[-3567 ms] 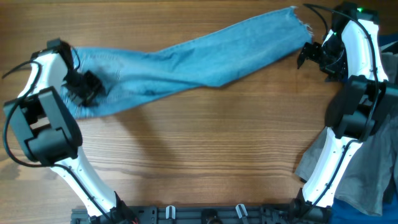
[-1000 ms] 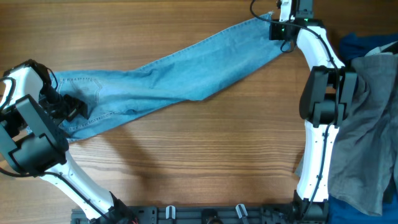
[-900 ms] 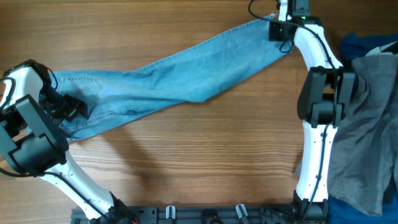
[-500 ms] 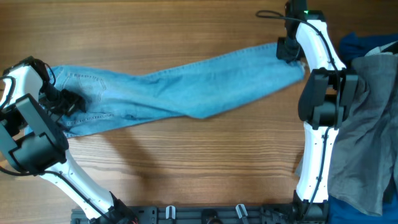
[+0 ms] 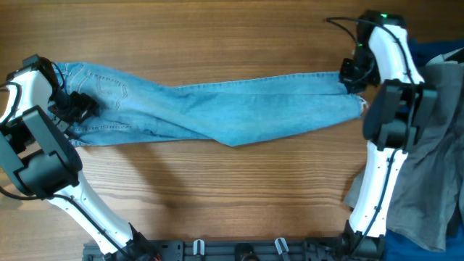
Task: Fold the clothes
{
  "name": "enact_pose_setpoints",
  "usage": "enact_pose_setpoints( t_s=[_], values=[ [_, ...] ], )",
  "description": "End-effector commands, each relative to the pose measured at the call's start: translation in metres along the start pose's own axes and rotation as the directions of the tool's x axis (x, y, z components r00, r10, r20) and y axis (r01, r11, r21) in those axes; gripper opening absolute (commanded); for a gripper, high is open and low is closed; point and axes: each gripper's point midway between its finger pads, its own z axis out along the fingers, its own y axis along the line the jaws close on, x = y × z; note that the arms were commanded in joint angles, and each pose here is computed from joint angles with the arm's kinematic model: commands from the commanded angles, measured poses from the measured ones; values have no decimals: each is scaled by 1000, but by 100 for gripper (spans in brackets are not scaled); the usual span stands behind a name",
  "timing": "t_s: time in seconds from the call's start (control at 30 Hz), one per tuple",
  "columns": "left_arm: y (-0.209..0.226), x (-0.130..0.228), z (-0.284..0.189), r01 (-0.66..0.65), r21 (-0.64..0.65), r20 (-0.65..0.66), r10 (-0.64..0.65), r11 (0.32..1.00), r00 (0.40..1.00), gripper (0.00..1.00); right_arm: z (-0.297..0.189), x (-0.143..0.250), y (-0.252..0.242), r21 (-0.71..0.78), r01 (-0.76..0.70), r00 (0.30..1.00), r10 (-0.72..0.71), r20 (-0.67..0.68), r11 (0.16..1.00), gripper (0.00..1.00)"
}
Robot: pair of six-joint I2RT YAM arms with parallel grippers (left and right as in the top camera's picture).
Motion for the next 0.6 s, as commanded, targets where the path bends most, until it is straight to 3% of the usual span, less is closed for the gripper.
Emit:
enact_pose_setpoints(
  t_s=[0.0, 0.1, 0.2, 0.57],
  values=[
    [11, -12, 30, 9, -51, 2, -9, 999, 1000, 84, 3, 1, -21, -158, -56, 998, 49, -47, 986, 46],
    [10, -10, 31, 9, -42, -7, -10, 999, 1000, 84, -35, -4, -27, -220, -69, 996, 78, 34, 973, 68],
    [7, -10, 31, 10, -27, -7, -10, 1000, 1000, 85, -57, -1, -30, -226, -60, 994, 78, 73, 972, 74],
    [7, -10, 31, 10, -27, -6, -10, 1000, 1000, 86, -50, 35, -23, -211, -53, 997, 41, -61, 976, 69]
  ],
)
